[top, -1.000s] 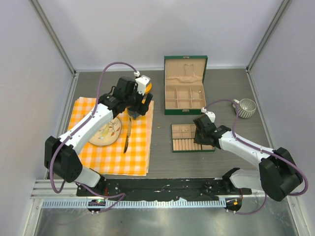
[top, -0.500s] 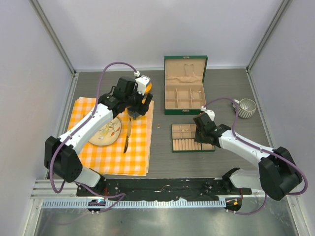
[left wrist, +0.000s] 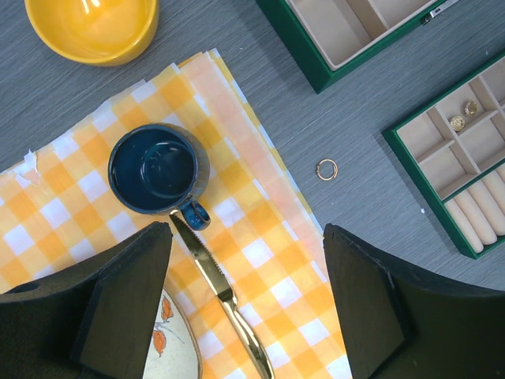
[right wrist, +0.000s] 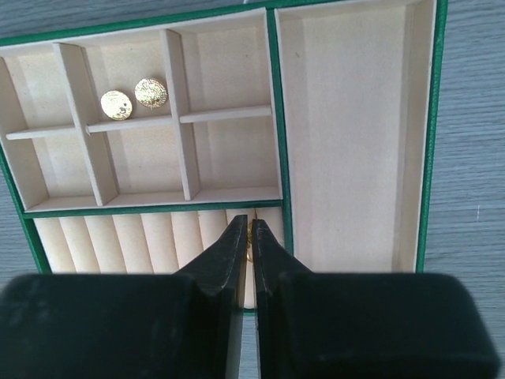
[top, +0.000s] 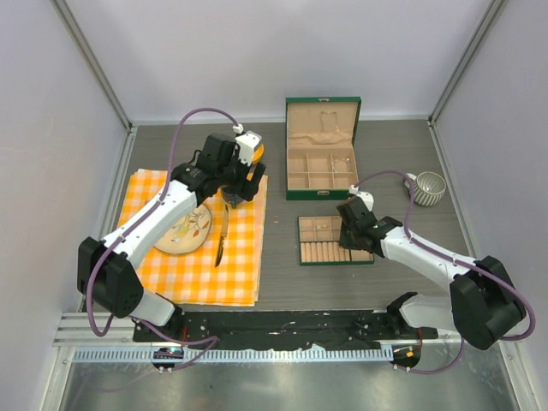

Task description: Organize the mixed jewelry

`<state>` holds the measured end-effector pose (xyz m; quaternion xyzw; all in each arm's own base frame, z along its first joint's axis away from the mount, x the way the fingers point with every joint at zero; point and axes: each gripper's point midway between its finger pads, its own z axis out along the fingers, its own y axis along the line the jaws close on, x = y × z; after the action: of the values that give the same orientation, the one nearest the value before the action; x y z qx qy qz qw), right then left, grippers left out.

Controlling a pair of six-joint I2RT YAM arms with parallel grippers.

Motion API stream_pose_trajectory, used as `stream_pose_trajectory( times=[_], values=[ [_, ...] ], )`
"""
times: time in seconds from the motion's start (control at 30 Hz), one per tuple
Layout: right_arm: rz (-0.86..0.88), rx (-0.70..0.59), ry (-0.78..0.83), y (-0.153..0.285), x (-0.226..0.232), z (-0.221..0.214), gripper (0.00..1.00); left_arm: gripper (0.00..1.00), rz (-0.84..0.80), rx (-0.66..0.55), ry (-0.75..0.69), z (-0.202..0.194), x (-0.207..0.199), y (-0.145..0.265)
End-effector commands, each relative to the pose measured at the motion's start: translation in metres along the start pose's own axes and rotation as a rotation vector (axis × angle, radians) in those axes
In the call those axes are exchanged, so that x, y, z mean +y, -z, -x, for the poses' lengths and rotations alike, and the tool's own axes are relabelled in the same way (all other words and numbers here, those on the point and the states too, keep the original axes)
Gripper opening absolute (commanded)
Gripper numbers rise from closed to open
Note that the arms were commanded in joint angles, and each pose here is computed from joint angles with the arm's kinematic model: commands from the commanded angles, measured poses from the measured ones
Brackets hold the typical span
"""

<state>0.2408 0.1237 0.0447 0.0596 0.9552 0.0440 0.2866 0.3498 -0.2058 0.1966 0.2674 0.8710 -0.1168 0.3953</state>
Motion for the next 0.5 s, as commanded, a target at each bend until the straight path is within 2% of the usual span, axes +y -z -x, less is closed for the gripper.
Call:
stream_pose_trajectory(
  times=[0.0,0.47],
  values=[
    [0.005,0.010,0.001,0.002,-0.003,-0.007,0.12,0.82,0.011,-0.064,-0.009,0.015,0.003,0.010],
    [0.008,0.028,0.006,0.007,-0.011,-0.019,0.05,0.82,0.014,-0.065,0.002,0.016,0.003,0.010]
  ],
)
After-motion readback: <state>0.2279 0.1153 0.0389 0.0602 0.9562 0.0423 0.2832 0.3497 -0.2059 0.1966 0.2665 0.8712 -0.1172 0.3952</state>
